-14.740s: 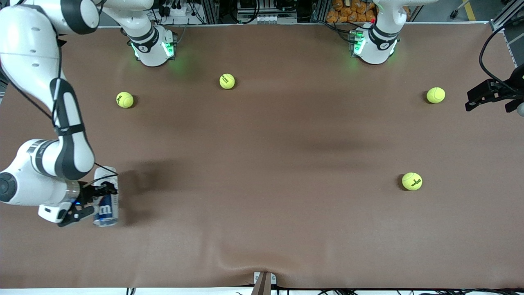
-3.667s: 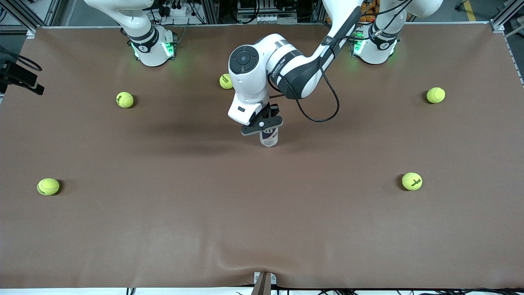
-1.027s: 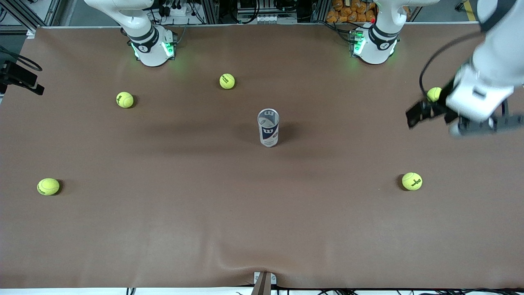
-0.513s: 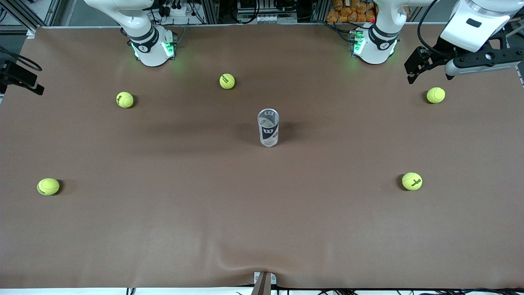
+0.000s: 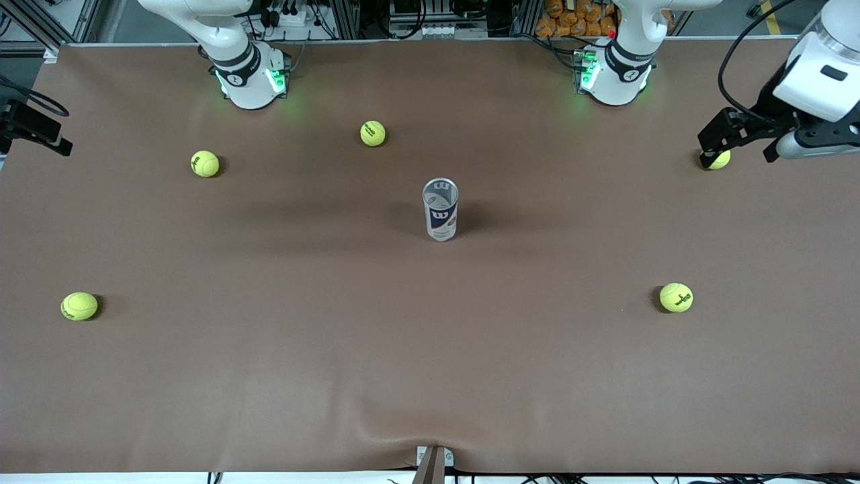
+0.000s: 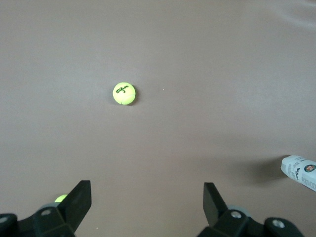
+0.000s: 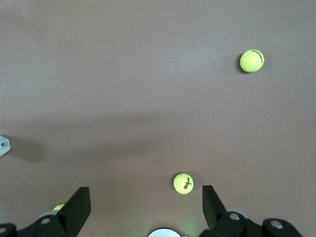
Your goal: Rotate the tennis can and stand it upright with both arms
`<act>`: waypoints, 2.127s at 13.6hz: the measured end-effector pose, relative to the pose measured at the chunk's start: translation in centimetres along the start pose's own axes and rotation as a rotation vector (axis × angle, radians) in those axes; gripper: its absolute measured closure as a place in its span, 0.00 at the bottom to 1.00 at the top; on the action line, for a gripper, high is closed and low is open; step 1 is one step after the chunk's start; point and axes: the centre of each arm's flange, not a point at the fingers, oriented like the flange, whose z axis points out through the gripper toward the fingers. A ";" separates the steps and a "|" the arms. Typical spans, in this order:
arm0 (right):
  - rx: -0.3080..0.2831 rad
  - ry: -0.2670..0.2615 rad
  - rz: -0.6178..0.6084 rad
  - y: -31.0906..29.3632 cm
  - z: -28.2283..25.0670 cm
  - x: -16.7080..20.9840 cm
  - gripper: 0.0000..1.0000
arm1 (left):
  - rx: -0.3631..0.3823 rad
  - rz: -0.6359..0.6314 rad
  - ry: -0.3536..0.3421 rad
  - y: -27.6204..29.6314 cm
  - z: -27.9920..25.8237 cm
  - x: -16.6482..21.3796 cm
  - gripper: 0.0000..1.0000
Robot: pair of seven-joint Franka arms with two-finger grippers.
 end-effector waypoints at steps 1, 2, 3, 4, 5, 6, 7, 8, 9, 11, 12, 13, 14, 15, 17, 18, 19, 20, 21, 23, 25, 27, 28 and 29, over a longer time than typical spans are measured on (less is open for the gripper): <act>0.000 0.000 0.000 0.0 0.0 0.0 0.00 | 0.000 0.016 0.000 0.0 0.0 0.0 0.00; 0.000 0.000 0.000 0.0 0.0 0.0 0.00 | 0.000 0.036 0.000 -0.2 0.0 0.0 0.00; 0.000 0.000 0.000 0.0 0.0 0.0 0.00 | 0.000 0.044 -0.001 -0.7 0.0 0.2 0.00; 0.000 0.000 0.000 0.0 0.0 0.0 0.00 | 0.000 0.043 -0.003 -1.5 0.1 0.3 0.00; 0.000 0.000 0.000 0.0 0.0 0.0 0.00 | 0.000 0.040 -0.005 -2.3 0.2 0.5 0.00; 0.000 0.000 0.000 0.0 0.0 0.0 0.00 | 0.001 0.036 -0.007 -2.8 0.3 0.7 0.00; 0.000 -0.001 0.000 0.0 0.0 0.0 0.00 | 0.001 0.033 -0.009 -3.3 0.4 0.8 0.00; 0.000 -0.001 -0.001 0.0 0.0 0.0 0.00 | 0.001 0.030 -0.010 -4.0 0.5 0.9 0.00; 0.000 -0.001 -0.001 -0.1 0.0 0.0 0.00 | 0.001 0.034 -0.011 -4.9 0.5 1.0 0.00; 0.000 -0.001 -0.001 -0.1 0.0 0.0 0.00 | 0.001 0.026 -0.015 -6.3 0.7 1.2 0.00; 0.000 -0.001 -0.001 -0.1 0.0 0.0 0.00 | 0.001 0.024 -0.018 -6.6 0.8 1.2 0.00; 0.000 -0.001 -0.001 -0.1 0.0 0.0 0.00 | 0.001 0.029 -0.021 -6.8 0.9 1.2 0.00; 0.000 -0.001 -0.001 -0.1 0.0 0.0 0.00 | 0.001 0.042 -0.023 -6.9 0.9 1.2 0.00; 0.000 -0.001 -0.002 -0.1 0.0 0.0 0.00 | 0.001 0.065 -0.023 -6.9 1.0 1.2 0.00; 0.000 -0.001 -0.002 -0.1 0.0 0.0 0.00 | 0.000 0.095 -0.023 -6.9 1.0 1.2 0.00; 0.000 -0.001 -0.002 -0.1 0.0 0.0 0.00 | 0.000 0.098 -0.024 -7.0 1.0 1.2 0.00; 0.000 -0.001 -0.002 -0.1 0.0 0.0 0.00 | 0.000 0.094 -0.026 -7.3 1.0 1.2 0.00; 0.000 -0.002 -0.002 -0.1 0.0 0.0 0.00 | 0.000 0.088 -0.028 -7.6 1.1 1.3 0.00; 0.000 -0.003 -0.002 -0.1 0.0 0.0 0.00 | 0.000 0.084 -0.029 -7.8 1.2 1.3 0.00; 0.000 -0.009 -0.002 -0.1 0.1 -0.1 0.00 | 0.000 0.081 -0.030 -8.0 1.2 1.3 0.00; 0.000 -0.011 -0.002 -0.1 0.1 -0.1 0.00 | 0.000 0.081 -0.030 -8.0 1.2 1.3 0.00; -0.001 -0.014 0.000 0.0 0.1 -0.1 0.00 | 0.001 0.068 -0.031 -8.0 1.3 1.3 0.00; -0.003 -0.015 0.002 0.1 0.1 -0.2 0.00 | 0.001 0.064 -0.031 -8.0 1.3 1.3 0.00; -0.008 -0.015 0.005 0.3 0.1 -0.2 0.00 | 0.001 0.064 -0.031 -8.0 1.3 1.3 0.00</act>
